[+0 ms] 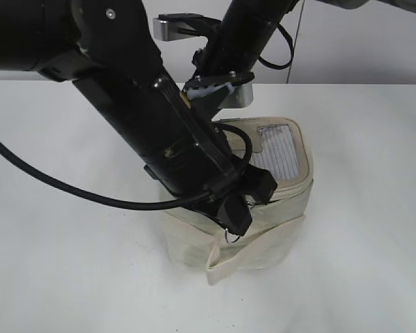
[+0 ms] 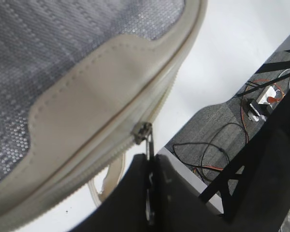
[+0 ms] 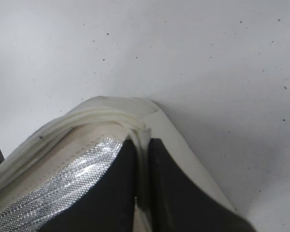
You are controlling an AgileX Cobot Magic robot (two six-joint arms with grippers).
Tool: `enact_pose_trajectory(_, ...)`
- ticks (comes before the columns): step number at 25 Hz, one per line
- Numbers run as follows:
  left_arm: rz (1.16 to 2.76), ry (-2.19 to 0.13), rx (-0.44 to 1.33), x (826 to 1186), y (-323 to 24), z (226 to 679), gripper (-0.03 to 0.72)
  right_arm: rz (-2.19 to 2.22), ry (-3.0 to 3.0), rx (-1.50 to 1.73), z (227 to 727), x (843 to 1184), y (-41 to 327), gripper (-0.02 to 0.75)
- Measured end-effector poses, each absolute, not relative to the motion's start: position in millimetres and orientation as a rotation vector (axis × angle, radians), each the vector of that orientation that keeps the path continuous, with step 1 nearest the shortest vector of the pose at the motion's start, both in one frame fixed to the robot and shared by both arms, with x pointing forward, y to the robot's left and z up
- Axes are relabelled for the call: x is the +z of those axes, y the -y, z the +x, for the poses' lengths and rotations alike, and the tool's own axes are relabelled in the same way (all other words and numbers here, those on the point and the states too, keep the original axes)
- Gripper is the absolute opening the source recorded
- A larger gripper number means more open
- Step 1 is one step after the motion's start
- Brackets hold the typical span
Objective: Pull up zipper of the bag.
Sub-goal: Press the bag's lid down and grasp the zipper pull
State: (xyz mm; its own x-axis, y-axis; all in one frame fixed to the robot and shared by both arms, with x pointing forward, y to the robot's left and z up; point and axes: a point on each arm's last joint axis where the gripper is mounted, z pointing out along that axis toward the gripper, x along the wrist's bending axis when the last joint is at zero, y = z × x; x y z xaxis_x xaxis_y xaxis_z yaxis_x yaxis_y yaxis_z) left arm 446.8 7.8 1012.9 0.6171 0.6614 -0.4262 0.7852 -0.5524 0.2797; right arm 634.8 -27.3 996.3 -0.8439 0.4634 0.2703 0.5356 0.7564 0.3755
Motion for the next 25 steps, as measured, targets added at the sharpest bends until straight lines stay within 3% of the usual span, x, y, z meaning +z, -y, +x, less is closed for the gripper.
enact_pose_trajectory(9,2.483,-1.102,-0.331,1011,-12,445,0.017,-0.823,2.782,-0.667,635,996,27,0.049)
enact_pose_trajectory(13,2.505,-1.091,-0.347,1012,-12,442,0.152,-0.848,2.773,-0.661,635,996,28,0.071)
enact_pose_trajectory(17,2.503,-1.055,-0.324,1025,-13,441,0.351,-0.902,2.757,-0.669,635,1000,29,0.24)
enact_pose_trajectory(21,2.52,-0.958,-0.154,1049,-23,444,0.396,-0.963,2.791,-0.652,636,1010,35,0.401)
enact_pose_trajectory(25,2.536,-0.876,0.036,1068,-31,452,0.404,-1.034,2.809,-0.676,640,1028,50,0.437)
